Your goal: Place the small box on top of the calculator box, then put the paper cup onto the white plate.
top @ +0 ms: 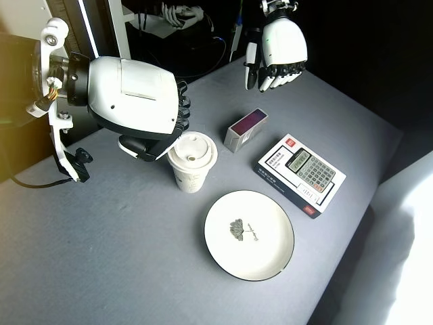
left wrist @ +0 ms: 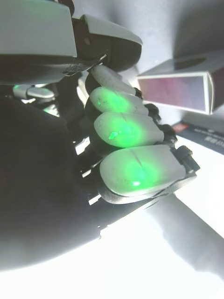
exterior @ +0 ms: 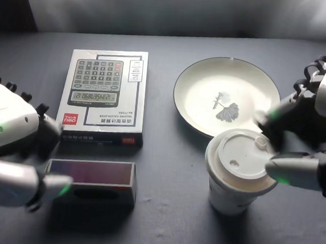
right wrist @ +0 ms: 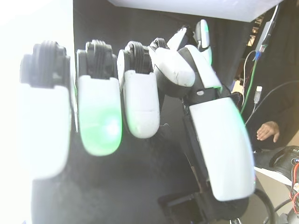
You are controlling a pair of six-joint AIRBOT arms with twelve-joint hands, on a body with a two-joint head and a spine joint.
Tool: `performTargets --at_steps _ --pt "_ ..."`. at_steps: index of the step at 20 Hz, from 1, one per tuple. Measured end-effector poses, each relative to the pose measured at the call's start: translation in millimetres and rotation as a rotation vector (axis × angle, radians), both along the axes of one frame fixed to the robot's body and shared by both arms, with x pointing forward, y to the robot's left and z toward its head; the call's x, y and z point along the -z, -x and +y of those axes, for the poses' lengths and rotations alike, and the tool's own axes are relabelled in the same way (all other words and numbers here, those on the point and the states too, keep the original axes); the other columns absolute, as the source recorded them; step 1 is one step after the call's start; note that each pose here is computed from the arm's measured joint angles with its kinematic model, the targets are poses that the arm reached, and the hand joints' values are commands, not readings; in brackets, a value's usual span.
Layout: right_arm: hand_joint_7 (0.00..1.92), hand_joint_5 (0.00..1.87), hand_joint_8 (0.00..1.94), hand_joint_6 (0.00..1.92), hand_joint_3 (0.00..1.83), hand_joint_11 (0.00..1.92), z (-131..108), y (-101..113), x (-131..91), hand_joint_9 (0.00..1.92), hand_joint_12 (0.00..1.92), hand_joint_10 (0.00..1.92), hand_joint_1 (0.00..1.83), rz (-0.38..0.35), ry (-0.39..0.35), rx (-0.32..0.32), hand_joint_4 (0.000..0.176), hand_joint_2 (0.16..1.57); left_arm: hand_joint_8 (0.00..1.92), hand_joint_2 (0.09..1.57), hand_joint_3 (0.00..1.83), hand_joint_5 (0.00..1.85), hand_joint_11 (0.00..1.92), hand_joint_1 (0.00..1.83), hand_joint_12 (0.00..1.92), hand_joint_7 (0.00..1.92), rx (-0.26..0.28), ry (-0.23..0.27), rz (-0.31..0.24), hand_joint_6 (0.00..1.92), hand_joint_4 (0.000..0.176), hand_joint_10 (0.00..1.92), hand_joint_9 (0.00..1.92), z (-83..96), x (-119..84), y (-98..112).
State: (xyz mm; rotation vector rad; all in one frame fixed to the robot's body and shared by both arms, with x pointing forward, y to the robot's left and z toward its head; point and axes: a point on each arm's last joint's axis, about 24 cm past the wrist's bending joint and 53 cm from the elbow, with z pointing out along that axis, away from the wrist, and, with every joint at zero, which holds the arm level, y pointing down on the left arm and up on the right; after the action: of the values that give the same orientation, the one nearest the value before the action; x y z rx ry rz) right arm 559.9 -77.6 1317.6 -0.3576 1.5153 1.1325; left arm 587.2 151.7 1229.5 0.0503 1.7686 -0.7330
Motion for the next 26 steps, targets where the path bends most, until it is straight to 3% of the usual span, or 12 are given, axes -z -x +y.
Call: performTargets --at_steps 2,4,6,8,10,13,15,16,17,18,20,26 --pt "0.1 0.08 0.01 0.01 0.01 0.0 0.5 0.4 -0.5 0.07 0.22 0.01 0.0 -0.001 -0.002 -0.002 0.0 1.35 0.01 1.24 0.01 0.28 0.0 0.0 0.51 0.26 -0.01 -0.004 -0.012 0.01 0.0 0.01 0.22 1.8 -3.2 -1.9" --pt "0.05 0.04 0.0 0.0 0.0 0.0 0.5 0.5 -0.5 0.02 0.07 0.0 0.0 -0.001 -0.002 -0.003 0.0 1.37 0.0 1.25 0.0 0.23 0.0 0.0 0.36 0.21 -0.024 0.004 0.002 0.01 0.0 0.0 0.17 3.8 -1.4 -2.5" --pt "0.1 0.08 0.0 0.0 0.0 0.0 0.3 0.0 0.1 0.07 0.22 0.0 0.0 0.0 0.0 -0.001 0.0 1.37 0.01 1.24 0.0 0.24 0.0 0.0 0.34 0.22 -0.021 0.003 0.005 0.0 0.0 0.01 0.18 3.2 -0.8 -2.1" --pt "0.08 0.07 0.0 0.0 0.0 0.0 0.3 0.1 -0.1 0.05 0.16 0.0 0.0 0.001 -0.001 -0.001 0.0 1.37 0.0 1.24 0.0 0.25 0.0 0.0 0.43 0.23 -0.019 0.002 -0.005 0.0 0.0 0.01 0.2 0.9 -4.4 -1.5" --pt "0.1 0.08 0.01 0.0 0.0 0.0 0.1 -0.3 -0.1 0.08 0.24 0.01 0.0 0.005 -0.004 0.001 0.0 1.37 0.0 1.23 0.0 0.2 0.0 0.0 0.34 0.17 -0.035 0.015 0.011 0.0 0.0 0.0 0.15 -0.2 -3.8 0.1" --pt "0.11 0.1 0.0 0.0 0.0 0.0 -0.4 -0.8 -0.4 0.09 0.27 0.0 0.0 0.004 -0.005 0.004 0.0 1.36 0.0 1.2 0.0 0.21 0.0 0.02 0.41 0.19 -0.057 0.037 0.036 0.0 0.0 0.0 0.17 -3.1 -0.7 2.2" --pt "0.11 0.09 0.0 0.0 0.0 0.0 -0.1 -3.6 -2.2 0.08 0.26 0.0 0.0 -0.027 -0.004 0.021 0.0 1.36 0.0 1.11 0.0 0.11 0.0 0.43 0.22 0.11 -0.072 0.048 0.027 0.0 0.0 0.0 0.1 -4.6 -3.9 2.8" --pt "0.1 0.08 0.0 0.0 0.0 0.0 0.2 -5.4 -2.7 0.06 0.2 0.0 0.0 -0.042 -0.009 0.026 0.0 1.36 0.0 1.04 0.0 0.09 0.0 0.77 0.24 0.1 -0.081 0.058 0.028 0.0 0.0 0.0 0.1 -5.7 -4.1 2.1" --pt "0.1 0.08 0.0 0.0 0.0 0.0 -0.3 -7.2 -1.1 0.07 0.23 0.0 0.0 -0.048 -0.012 0.022 0.0 1.36 0.0 1.01 0.0 0.07 0.0 0.96 0.21 0.07 -0.085 0.063 0.038 0.0 0.0 0.0 0.07 -9.5 0.3 1.4" --pt "0.07 0.05 0.0 0.0 0.0 0.0 0.2 -7.0 -0.6 0.04 0.14 0.0 0.0 -0.05 -0.011 0.02 0.0 1.36 0.0 0.93 0.0 0.07 0.0 1.08 0.32 0.06 -0.087 0.06 0.047 0.0 0.0 0.0 0.06 -11.7 5.9 1.6" --pt "0.09 0.07 0.0 0.01 0.0 0.0 1.1 -4.7 -4.7 0.06 0.19 0.01 0.0 -0.06 -0.026 0.01 0.0 1.36 0.0 0.95 0.0 0.0 0.0 1.21 0.14 0.0 -0.109 0.092 0.09 0.0 0.0 0.0 0.0 -14.9 20.4 5.6" --pt "0.1 0.08 0.0 0.01 0.0 0.0 1.1 -3.5 -8.0 0.08 0.21 0.01 0.0 -0.067 -0.039 0.006 0.0 1.37 0.0 1.03 0.02 0.0 0.0 1.22 0.09 0.0 -0.158 0.131 0.12 0.0 0.0 0.0 0.0 -23.8 36.6 12.7"
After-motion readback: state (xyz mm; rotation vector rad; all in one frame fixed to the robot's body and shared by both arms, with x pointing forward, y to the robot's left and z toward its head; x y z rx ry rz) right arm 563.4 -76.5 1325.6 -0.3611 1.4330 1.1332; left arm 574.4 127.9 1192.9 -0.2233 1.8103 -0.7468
